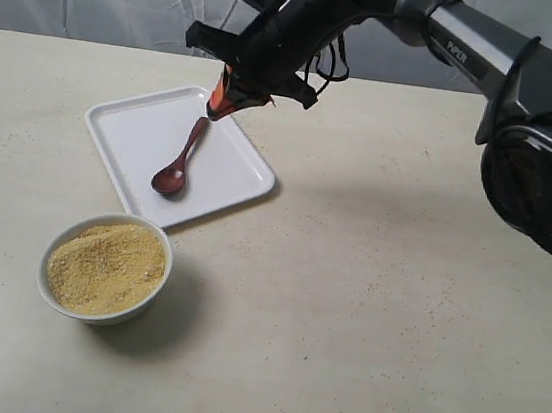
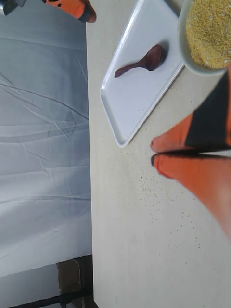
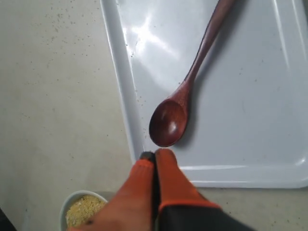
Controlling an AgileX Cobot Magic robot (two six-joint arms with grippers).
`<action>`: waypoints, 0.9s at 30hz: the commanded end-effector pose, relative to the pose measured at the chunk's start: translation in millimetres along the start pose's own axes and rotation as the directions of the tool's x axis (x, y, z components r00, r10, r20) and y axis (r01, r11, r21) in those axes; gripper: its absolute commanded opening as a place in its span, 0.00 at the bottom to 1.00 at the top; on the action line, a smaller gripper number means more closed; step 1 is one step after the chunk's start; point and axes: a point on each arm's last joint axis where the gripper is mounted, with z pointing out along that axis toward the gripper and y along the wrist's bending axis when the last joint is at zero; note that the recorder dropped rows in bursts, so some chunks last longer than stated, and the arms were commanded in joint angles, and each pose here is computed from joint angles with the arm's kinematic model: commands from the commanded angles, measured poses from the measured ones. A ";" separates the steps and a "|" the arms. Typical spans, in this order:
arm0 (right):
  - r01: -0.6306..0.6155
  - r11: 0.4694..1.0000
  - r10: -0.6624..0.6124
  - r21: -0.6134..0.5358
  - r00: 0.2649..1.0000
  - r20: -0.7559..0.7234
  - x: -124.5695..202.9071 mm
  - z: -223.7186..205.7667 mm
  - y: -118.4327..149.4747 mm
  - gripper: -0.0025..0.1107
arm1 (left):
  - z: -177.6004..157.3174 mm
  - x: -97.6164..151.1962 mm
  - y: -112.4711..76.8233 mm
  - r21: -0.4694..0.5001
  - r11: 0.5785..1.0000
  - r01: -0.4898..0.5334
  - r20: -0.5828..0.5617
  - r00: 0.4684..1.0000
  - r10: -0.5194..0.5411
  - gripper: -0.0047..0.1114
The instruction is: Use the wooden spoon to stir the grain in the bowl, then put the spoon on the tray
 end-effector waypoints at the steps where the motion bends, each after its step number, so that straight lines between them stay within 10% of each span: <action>1: 0.083 0.992 -0.087 0.091 0.995 0.039 2.2 -27.9 20.5 0.01 | -0.2 0.2 0.0 -0.001 1.000 0.005 0.009 1.000 -0.005 0.04; 12: 0.098 0.923 -0.089 0.372 0.995 -0.040 37.6 -62.0 4.6 0.01 | -0.2 0.2 0.0 -0.001 1.000 0.005 0.009 1.000 -0.005 0.04; 27: -0.130 0.884 0.106 0.448 0.991 0.079 94.0 -170.1 -41.4 0.01 | -0.2 0.2 0.0 -0.001 1.000 0.005 0.009 1.000 -0.005 0.04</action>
